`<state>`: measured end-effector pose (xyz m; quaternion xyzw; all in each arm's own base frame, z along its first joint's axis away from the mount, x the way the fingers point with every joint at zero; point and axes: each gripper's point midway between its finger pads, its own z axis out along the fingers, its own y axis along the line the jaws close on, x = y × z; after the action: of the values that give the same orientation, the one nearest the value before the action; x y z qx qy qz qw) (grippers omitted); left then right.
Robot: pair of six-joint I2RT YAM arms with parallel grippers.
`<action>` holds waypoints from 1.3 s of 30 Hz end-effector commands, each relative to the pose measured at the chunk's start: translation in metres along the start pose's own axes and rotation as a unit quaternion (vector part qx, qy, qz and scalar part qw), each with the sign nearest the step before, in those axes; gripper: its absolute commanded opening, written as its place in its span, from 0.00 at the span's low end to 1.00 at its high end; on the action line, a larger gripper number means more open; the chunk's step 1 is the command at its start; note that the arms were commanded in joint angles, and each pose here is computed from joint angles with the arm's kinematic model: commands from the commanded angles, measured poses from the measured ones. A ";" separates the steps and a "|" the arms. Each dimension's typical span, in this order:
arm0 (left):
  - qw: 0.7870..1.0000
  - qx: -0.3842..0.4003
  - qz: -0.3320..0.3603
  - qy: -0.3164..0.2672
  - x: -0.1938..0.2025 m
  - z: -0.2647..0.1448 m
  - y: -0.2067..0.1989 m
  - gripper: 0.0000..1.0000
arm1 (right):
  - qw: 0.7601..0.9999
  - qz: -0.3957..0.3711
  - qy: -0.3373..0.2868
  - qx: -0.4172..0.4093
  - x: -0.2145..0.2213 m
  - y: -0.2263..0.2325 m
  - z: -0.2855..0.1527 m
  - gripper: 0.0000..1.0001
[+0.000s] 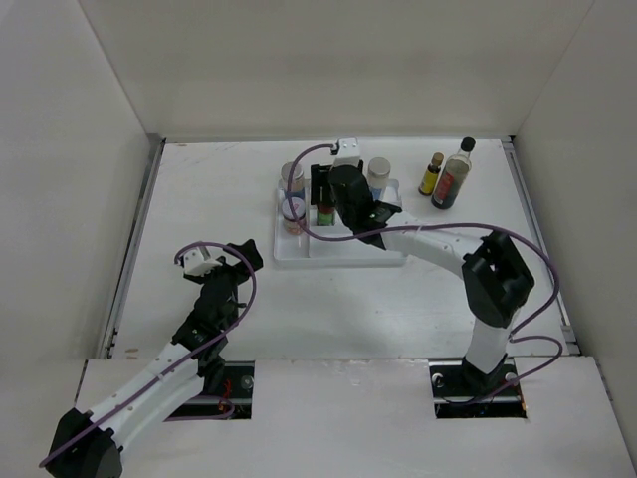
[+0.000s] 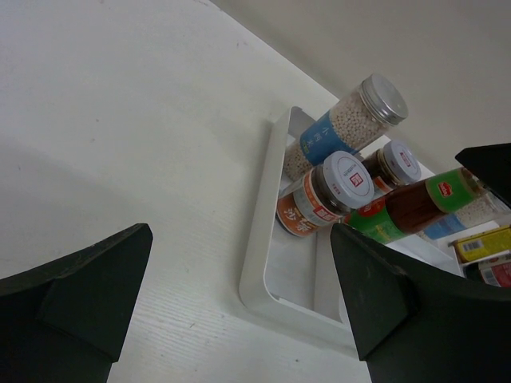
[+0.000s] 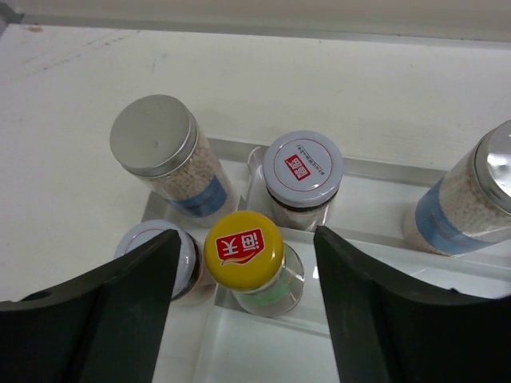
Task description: Organize the condiment bottles
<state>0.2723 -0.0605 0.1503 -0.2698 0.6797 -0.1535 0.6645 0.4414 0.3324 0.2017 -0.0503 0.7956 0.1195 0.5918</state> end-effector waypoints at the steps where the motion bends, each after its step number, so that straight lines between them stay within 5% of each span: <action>1: 1.000 0.011 -0.019 -0.011 -0.007 0.002 -0.006 0.97 | 0.995 0.047 -0.084 -0.021 -0.072 0.006 -0.031 0.77; 7: 1.000 0.013 -0.021 -0.007 -0.004 0.002 -0.007 0.97 | 0.987 0.070 -0.143 -0.008 -0.129 -0.049 -0.095 0.93; 11: 1.000 0.015 -0.024 -0.005 -0.001 0.003 -0.008 0.97 | 0.975 0.091 -0.178 0.093 -0.158 -0.154 -0.119 0.94; 17: 1.000 0.018 -0.024 -0.003 0.000 0.004 -0.009 0.97 | 0.953 0.089 -0.146 0.249 -0.144 -0.282 -0.113 0.94; 32: 1.000 0.020 -0.021 0.005 0.006 0.005 -0.009 0.98 | 0.948 0.091 -0.094 0.289 -0.123 -0.344 -0.053 0.87; 39: 1.000 0.015 -0.019 0.004 0.007 0.007 -0.007 0.98 | 0.950 0.092 -0.079 0.286 -0.108 -0.355 -0.031 0.62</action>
<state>0.2785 -0.0695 0.1400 -0.2637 0.6904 -0.1629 0.6536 0.5105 -0.0213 0.2395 0.1995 0.7733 -0.0709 0.5977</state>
